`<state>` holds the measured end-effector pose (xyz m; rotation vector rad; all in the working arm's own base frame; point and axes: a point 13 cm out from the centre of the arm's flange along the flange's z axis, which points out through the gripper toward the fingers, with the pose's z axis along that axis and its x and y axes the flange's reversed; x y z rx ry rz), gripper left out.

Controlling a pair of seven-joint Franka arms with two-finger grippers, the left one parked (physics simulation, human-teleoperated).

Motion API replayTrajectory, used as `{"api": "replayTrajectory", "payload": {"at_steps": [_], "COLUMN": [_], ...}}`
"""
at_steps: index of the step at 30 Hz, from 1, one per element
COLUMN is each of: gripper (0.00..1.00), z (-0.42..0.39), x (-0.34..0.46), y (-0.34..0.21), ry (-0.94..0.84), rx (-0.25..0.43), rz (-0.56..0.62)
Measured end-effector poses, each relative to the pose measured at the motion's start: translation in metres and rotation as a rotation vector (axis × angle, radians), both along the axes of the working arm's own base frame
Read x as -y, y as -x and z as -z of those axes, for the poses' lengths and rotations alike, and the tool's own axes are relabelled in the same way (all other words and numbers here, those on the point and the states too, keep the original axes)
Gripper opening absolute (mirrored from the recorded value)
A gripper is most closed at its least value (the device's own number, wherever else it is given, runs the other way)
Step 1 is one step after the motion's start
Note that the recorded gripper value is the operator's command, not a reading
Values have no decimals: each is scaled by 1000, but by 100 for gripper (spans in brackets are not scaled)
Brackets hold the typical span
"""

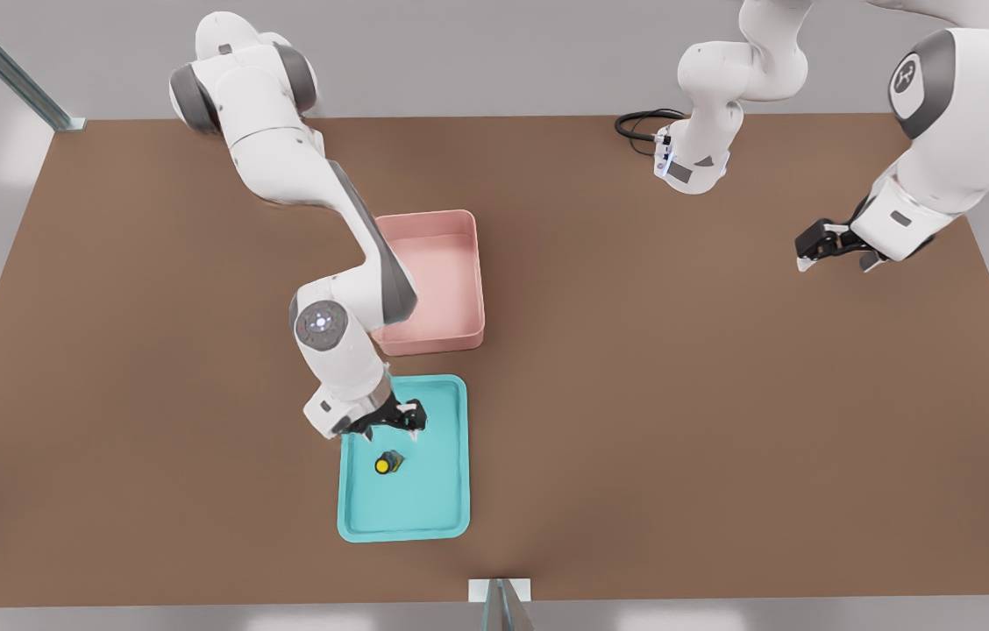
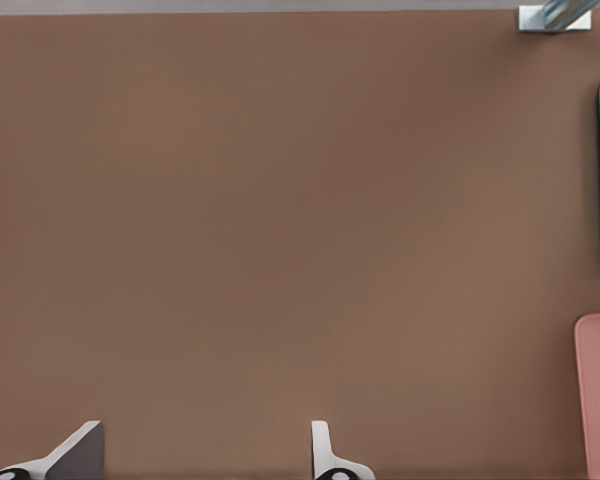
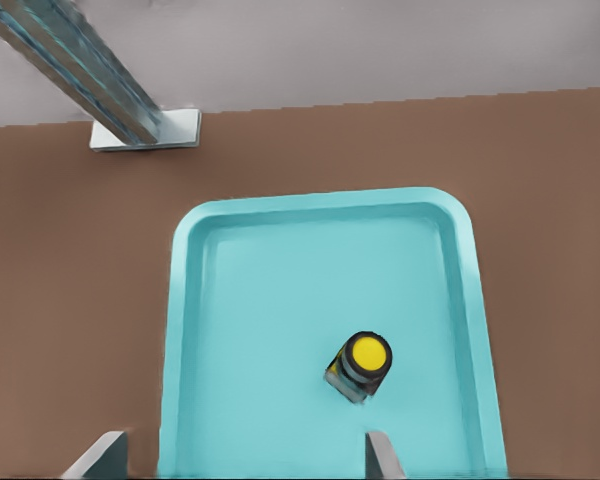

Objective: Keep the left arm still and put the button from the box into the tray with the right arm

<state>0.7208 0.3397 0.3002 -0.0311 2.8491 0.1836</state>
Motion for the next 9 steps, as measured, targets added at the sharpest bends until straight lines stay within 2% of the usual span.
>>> {"api": "replayTrajectory", "payload": {"at_steps": [1, 4, 6, 9], "gripper": [100, 100, 100, 100], "z": [-62, -155, -163, -150], "x": [39, 229, 296, 335], "y": [0, 14, 14, 29], "ry": [-3, 41, 98, 134], "rx": [21, -12, -62, -157], "rz": [7, 134, 170, 156]}}
